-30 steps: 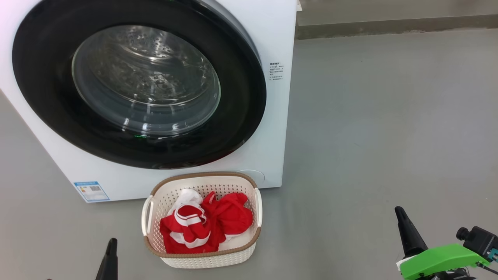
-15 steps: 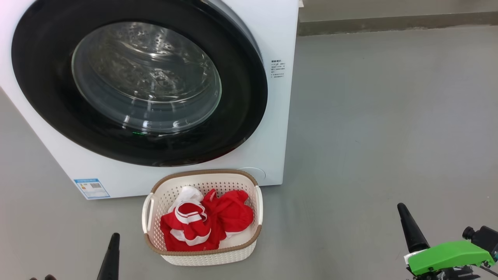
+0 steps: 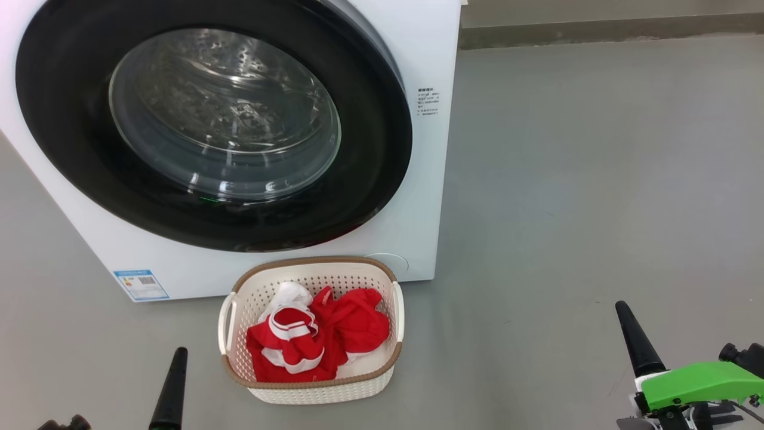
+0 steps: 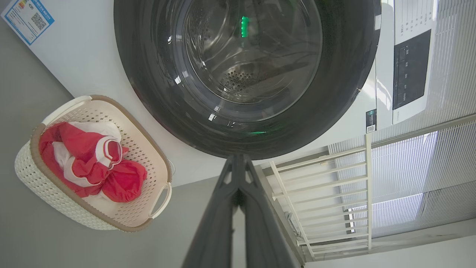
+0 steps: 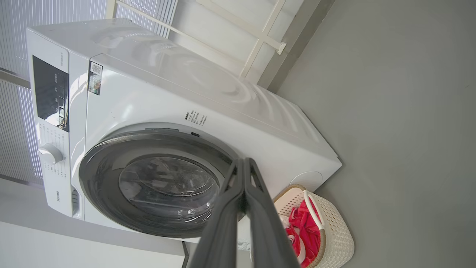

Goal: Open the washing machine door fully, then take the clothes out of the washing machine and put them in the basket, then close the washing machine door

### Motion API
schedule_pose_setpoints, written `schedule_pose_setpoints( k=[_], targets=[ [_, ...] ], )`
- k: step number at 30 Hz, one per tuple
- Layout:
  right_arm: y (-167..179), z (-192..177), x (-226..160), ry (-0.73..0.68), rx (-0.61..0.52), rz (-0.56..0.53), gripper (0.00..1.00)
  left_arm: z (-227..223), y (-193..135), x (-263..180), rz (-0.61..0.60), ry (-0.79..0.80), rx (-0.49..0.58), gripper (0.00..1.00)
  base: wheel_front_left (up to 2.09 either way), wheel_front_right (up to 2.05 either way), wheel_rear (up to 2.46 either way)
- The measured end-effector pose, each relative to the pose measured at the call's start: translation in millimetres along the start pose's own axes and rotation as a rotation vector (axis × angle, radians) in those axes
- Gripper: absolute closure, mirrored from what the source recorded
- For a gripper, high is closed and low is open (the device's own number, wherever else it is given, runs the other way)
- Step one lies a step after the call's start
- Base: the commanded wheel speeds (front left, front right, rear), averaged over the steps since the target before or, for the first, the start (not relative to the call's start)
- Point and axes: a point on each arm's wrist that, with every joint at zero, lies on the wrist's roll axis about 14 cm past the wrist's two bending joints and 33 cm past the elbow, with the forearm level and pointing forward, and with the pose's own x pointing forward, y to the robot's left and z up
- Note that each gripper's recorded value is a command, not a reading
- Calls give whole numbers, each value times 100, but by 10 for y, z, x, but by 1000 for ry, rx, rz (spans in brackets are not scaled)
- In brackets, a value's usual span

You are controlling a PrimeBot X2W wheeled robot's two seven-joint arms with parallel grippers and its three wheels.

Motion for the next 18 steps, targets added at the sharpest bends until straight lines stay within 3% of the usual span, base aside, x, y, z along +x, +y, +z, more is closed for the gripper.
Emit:
schedule_pose_setpoints(
  k=[18],
  targets=[
    [66, 56, 60, 1, 194, 24, 100, -43, -14, 56, -5, 29, -189, 100, 0, 0, 0]
  ],
)
